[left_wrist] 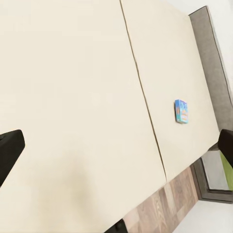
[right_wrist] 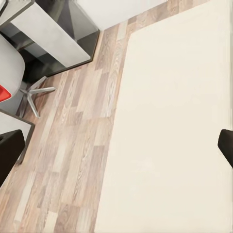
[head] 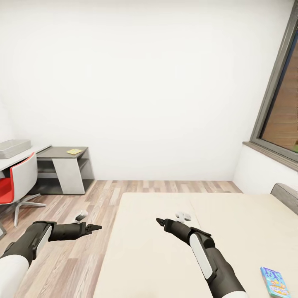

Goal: Put all the toys in the child's room - the three board games (two on the bed and one on the table), the two jigsaw puzzles on the table, and the tennis ball on the table - inside the toy box on the table in the child's room.

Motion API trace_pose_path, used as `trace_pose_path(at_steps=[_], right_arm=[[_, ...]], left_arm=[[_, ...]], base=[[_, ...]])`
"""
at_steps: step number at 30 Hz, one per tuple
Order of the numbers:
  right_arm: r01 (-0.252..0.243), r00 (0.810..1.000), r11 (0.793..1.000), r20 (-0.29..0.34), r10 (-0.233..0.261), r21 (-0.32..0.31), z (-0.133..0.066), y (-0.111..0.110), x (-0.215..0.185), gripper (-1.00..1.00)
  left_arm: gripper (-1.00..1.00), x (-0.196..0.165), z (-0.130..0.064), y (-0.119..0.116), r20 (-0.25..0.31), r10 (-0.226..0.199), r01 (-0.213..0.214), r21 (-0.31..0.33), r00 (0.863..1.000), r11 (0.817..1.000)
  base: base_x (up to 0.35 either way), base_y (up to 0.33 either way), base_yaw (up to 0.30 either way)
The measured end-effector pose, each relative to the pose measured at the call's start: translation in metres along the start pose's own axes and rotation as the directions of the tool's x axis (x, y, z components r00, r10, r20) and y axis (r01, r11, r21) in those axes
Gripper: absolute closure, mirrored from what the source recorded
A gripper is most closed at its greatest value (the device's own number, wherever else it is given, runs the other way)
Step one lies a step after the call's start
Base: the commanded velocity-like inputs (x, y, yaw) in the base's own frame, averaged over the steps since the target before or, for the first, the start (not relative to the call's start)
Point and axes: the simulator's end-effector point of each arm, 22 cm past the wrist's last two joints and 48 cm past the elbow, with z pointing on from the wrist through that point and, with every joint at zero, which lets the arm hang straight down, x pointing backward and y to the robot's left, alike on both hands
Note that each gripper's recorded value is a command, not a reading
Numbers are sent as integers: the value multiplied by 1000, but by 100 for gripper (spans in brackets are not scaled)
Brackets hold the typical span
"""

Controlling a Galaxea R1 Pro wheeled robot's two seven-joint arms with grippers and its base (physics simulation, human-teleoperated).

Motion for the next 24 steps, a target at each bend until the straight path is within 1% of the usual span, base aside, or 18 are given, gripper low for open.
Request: trace_pose_path(at_steps=[24], right_arm=[[-1,1000,1000,-2,1,1,0,0,1,-100]], left_arm=[[-100,0,0,0,0,0,0,0,1000,1000]], base=[[0,-160,0]])
